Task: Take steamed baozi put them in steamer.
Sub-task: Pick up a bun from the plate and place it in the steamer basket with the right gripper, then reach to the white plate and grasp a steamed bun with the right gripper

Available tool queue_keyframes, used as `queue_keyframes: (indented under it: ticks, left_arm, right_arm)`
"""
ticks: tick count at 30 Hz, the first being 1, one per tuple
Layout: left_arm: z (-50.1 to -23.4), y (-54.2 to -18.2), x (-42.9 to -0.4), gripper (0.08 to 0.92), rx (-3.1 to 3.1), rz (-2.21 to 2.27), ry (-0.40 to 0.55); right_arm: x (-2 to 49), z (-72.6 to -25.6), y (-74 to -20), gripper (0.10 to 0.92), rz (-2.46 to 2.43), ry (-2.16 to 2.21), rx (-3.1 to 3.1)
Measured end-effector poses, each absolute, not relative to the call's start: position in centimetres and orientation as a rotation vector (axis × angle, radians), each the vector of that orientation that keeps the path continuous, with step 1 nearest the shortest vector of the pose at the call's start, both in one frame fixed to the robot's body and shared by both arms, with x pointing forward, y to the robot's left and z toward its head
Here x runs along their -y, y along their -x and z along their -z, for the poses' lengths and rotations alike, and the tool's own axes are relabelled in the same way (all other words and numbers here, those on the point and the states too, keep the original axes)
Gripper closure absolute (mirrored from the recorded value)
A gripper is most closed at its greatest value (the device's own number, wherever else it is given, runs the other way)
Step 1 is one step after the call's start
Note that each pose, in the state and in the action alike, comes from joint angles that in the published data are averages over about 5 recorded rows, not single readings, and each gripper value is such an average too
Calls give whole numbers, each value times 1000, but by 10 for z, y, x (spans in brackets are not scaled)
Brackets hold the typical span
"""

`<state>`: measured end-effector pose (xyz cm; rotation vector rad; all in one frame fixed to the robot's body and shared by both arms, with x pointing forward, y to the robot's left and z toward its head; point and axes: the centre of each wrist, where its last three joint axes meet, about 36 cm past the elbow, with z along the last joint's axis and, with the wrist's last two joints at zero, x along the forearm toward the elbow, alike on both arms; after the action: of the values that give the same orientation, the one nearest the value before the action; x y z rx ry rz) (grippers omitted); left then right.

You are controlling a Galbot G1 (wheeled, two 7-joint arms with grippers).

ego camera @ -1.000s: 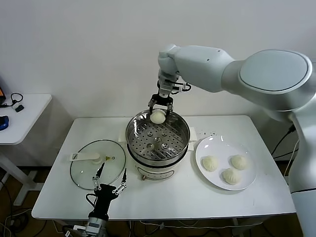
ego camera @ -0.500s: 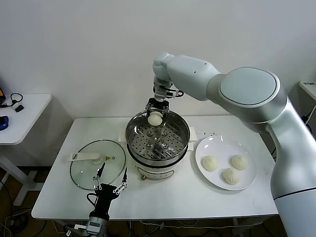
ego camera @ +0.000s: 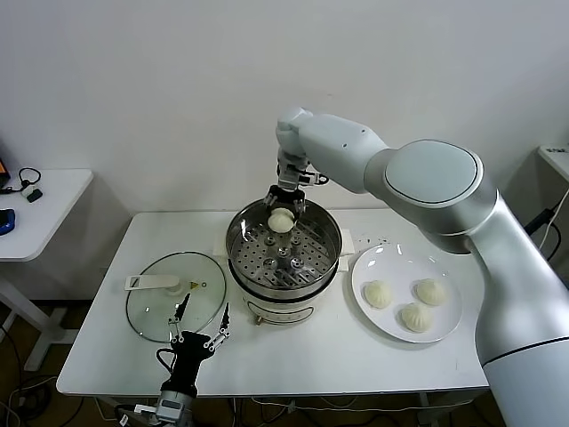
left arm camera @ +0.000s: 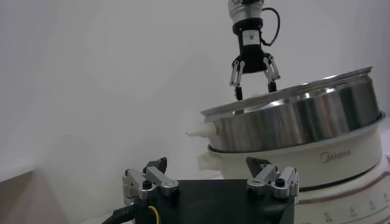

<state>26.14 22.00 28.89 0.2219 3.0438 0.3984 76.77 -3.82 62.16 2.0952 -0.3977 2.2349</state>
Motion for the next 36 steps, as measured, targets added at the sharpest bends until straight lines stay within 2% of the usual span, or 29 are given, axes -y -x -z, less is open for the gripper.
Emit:
queue_keyframes:
  ticks: [4, 7, 21, 36]
  left_arm:
    - [-289, -261, -220, 177, -3043, -399, -222]
    - [-290, -261, -220, 177, -3042, -400, -222]
    - [-293, -261, -219, 177, -3037, -410, -235]
    - [-294, -260, -217, 177, -3037, -423, -252]
  right_arm:
    - [38, -620, -768, 241, -2237, -2100, 410]
    - [38, -623, -768, 206, -2241, -2100, 415]
    - [32, -658, -762, 200, -2254, -2107, 372]
    - [102, -698, -761, 200, -2198, -2075, 427]
